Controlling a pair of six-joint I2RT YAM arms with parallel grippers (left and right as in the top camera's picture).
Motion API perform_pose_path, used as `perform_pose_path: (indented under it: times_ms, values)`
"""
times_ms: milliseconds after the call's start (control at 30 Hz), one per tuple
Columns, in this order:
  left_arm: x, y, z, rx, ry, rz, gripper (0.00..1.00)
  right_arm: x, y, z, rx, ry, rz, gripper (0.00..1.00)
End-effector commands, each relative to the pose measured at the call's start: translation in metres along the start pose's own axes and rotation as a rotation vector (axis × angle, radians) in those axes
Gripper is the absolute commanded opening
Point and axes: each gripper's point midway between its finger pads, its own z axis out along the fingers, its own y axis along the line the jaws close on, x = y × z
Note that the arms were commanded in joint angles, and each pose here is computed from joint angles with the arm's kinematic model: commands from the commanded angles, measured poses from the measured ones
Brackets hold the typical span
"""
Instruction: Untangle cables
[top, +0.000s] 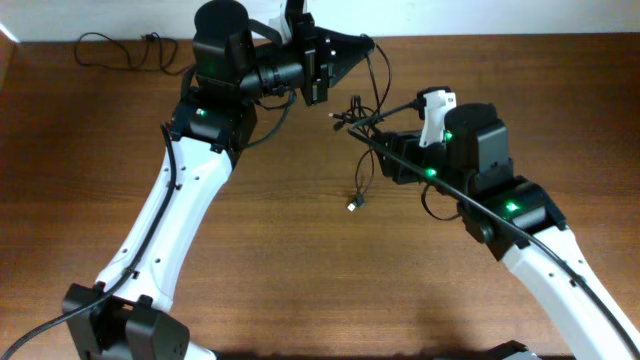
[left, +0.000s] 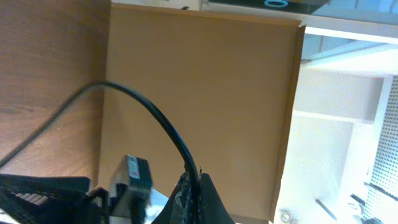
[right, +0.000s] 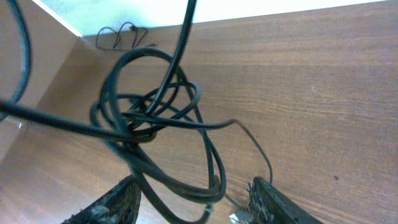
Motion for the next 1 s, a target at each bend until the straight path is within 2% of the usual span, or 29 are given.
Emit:
perform_pose_path:
  times_ms: [0,67,133,200,333,467,567,667,700,800,867,967]
  values:
    - [0.012,-0.014,-0.001,0.024,0.026,-0.013,0.00,-0.008,-0.008,0.010,0.048,-0.030,-0.008,0.56]
    - [0.012,-0.014,-0.001,0.024,0.027,-0.015,0.00,-0.010,-0.028,0.015,0.154,-0.054,0.027,0.53]
    - [0.013,-0.014,-0.001,0.024,0.033,-0.015,0.00,-0.016,-0.050,0.013,0.276,-0.101,0.088,0.41]
    - [0.018,-0.013,-0.001,0.021,0.063,-0.014,0.00,-0.024,-0.068,0.006,0.380,-0.159,0.126,0.35]
    - [0.033,-0.013,-0.003,0.015,0.149,-0.021,0.00,-0.037,-0.073,0.002,0.417,-0.226,0.127,0.34]
    - [0.038,-0.012,-0.003,0.013,0.175,-0.021,0.00,-0.052,-0.050,0.007,0.283,-0.270,0.155,0.35]
    - [0.041,-0.012,-0.004,0.011,0.195,-0.024,0.00,-0.071,-0.037,0.005,0.206,-0.345,0.192,0.41]
    - [0.045,-0.012,-0.005,0.009,0.220,-0.028,0.00,-0.080,-0.040,0.005,0.225,-0.394,0.197,0.43]
    - [0.048,-0.012,-0.006,0.006,0.239,-0.035,0.00,-0.079,-0.050,0.006,0.278,-0.403,0.204,0.38]
    - [0.051,-0.011,-0.010,0.004,0.270,-0.033,0.00,-0.067,-0.092,0.005,0.410,-0.390,0.333,0.13]
    - [0.038,-0.012,-0.020,0.007,0.237,-0.030,0.00,-0.062,-0.124,-0.003,0.442,-0.349,0.402,0.04]
    - [0.019,-0.008,-0.033,-0.001,0.186,-0.025,0.00,-0.055,-0.150,-0.016,0.467,-0.310,0.449,0.04]
